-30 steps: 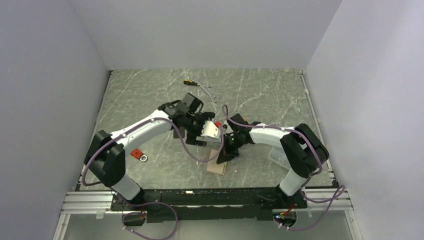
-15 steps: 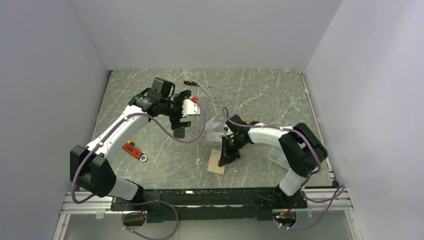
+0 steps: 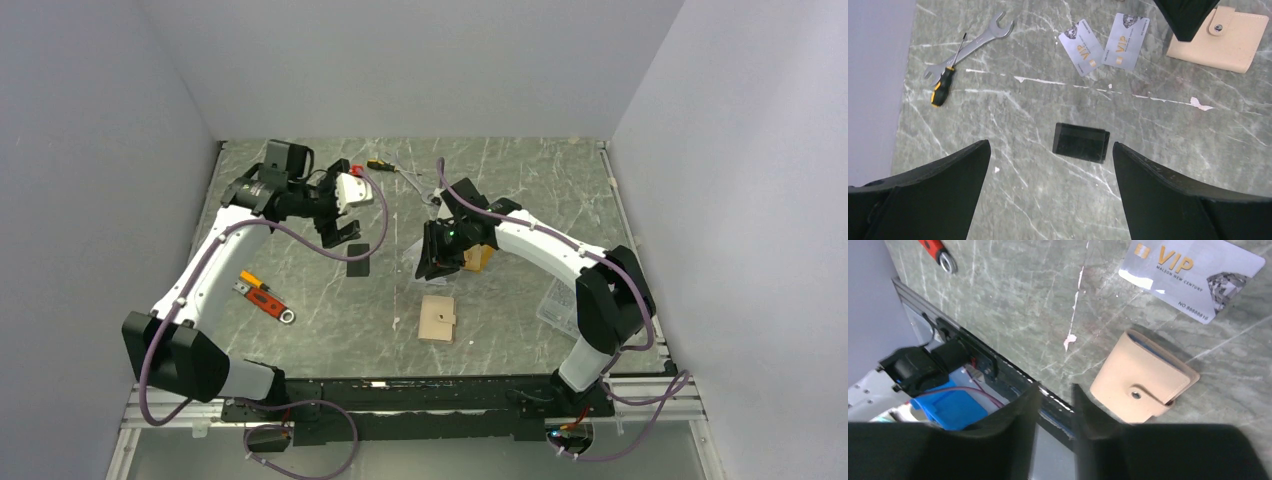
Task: Put the credit cards into the card holder
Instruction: Reset both arms
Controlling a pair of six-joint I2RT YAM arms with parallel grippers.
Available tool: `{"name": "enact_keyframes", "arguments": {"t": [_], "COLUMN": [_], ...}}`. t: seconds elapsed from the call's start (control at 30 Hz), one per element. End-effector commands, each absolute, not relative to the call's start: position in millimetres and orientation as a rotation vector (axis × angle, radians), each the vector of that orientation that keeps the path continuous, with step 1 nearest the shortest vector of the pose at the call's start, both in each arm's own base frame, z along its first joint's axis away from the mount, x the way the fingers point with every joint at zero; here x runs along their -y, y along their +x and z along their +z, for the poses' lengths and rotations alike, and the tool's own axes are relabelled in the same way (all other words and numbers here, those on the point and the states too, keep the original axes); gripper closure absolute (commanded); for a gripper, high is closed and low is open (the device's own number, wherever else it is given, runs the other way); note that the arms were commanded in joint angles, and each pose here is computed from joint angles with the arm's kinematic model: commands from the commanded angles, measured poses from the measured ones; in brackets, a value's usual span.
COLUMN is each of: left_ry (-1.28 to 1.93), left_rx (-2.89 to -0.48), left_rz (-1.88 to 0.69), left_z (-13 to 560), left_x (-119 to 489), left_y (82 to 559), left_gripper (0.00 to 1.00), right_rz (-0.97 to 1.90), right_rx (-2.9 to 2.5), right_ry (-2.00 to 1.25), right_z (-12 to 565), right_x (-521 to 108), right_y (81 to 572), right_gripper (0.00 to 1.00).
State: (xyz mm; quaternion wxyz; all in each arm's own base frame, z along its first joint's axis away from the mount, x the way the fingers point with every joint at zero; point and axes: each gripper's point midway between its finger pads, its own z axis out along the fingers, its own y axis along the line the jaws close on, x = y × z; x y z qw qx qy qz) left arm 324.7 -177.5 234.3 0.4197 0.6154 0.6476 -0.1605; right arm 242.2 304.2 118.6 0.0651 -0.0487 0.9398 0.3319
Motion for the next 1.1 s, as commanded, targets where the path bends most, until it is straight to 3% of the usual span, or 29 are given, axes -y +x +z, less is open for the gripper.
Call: {"name": "enact_keyframes", "arguments": {"t": [0.0, 0.07, 0.17, 0.2, 0.37, 0.5, 0.63, 0.87, 1.07], "left_ry": [1.415, 1.290, 1.047, 0.995, 0.750, 0.503, 0.394, 0.318, 0.292], "left_rx": [-1.605, -1.623, -1.732, -1.759, -1.902, -1.928, -1.848, -1.761, -1.741], "left_rz": [-0.425, -0.468, -0.456, -0.440, -0.339, -0.233, -0.120, -0.194, -0.220], "left_z": [279, 295, 302, 301, 296, 283, 258, 185, 161], "left_x": [160, 147, 122, 114, 61, 13, -10, -4, -5], "left_y": [312, 316, 333, 337, 362, 382, 394, 402, 412], "left_gripper": [0.01, 0.00, 0.01, 0.01, 0.01, 0.01, 0.01, 0.01, 0.01], "right_rz": [0.921, 0.811, 0.727, 0.669, 0.416, 0.109, -0.250, -0.414, -0.392], "right_rx": [-2.706, -2.613, -2.431, -2.339, -1.996, -1.825, -1.739, -1.748, -1.589], "right_ry": [-0.232, -0.247, -0.194, -0.133, 0.240, 0.515, 0.532, 0.750, 0.816], "right_z": [166, 188, 229, 247, 287, 258, 196, 120, 136], "right_x": [-297, -289, -268, -248, -134, -36, 26, 85, 104], "right_y": [259, 285, 330, 347, 396, 403, 391, 368, 368], "right_gripper": [0.52, 0.29, 0.06, 0.03, 0.00, 0.00, 0.00, 0.01, 0.01]}}
